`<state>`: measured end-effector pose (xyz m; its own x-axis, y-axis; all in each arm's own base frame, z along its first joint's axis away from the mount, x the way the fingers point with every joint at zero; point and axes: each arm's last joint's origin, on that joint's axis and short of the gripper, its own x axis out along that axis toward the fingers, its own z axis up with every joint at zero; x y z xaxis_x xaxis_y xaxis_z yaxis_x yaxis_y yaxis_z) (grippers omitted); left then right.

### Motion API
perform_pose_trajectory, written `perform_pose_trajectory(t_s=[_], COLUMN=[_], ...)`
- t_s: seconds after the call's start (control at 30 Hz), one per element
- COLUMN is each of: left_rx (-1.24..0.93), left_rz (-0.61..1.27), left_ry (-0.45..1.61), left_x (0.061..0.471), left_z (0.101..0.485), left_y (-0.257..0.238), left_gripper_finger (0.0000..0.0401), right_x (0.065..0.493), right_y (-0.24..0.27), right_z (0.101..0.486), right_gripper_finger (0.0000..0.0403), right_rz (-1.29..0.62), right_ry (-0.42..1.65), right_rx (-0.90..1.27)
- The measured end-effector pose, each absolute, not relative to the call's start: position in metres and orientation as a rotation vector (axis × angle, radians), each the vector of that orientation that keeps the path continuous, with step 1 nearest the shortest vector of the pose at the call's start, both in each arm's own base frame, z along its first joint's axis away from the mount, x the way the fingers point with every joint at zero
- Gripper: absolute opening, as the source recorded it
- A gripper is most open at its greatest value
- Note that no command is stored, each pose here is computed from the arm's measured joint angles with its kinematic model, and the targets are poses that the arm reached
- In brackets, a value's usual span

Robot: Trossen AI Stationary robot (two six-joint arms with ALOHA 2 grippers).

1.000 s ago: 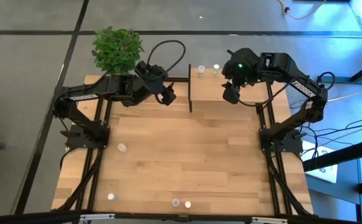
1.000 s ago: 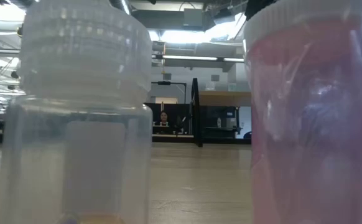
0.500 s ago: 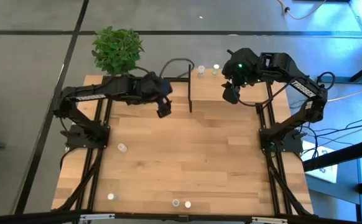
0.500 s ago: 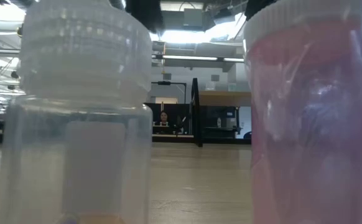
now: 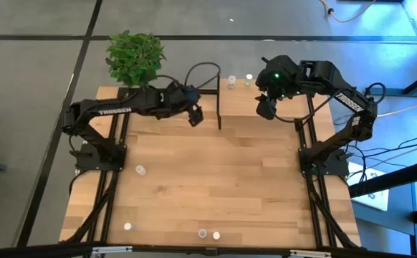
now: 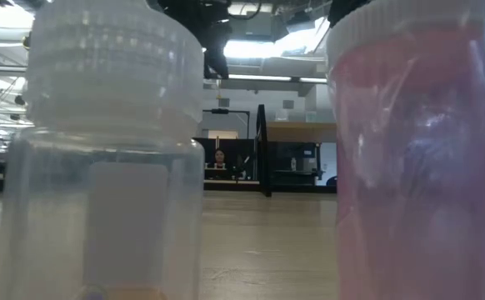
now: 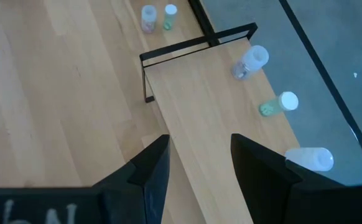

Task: Pick and place medicine bottles onto shelf by color
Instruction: Put the top green pill bottle aligned with the other green pill bottle on the shelf

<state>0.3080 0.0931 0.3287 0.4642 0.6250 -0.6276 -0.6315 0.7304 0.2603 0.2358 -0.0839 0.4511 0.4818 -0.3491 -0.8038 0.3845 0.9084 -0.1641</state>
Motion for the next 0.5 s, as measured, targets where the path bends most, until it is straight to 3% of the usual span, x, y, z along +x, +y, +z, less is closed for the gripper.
perform_pose_trajectory(t_s=[0.33,0.5], left_rx=[-0.331,-0.484], left_rz=[0.826,0.848], left_ry=[0.634,0.683], left_x=[0.303,0.298], left_z=[0.329,0.303], left_y=[0.120,0.118], left_gripper_finger=[0.0334,0.0334], right_x=[0.236,0.237], right_y=[-0.084,-0.084], right_z=[0.451,0.452], right_gripper_finger=[0.0172,0.0172], right_rz=[-0.447,-0.448], right_ry=[0.965,0.958], right_rx=[0.035,0.035])
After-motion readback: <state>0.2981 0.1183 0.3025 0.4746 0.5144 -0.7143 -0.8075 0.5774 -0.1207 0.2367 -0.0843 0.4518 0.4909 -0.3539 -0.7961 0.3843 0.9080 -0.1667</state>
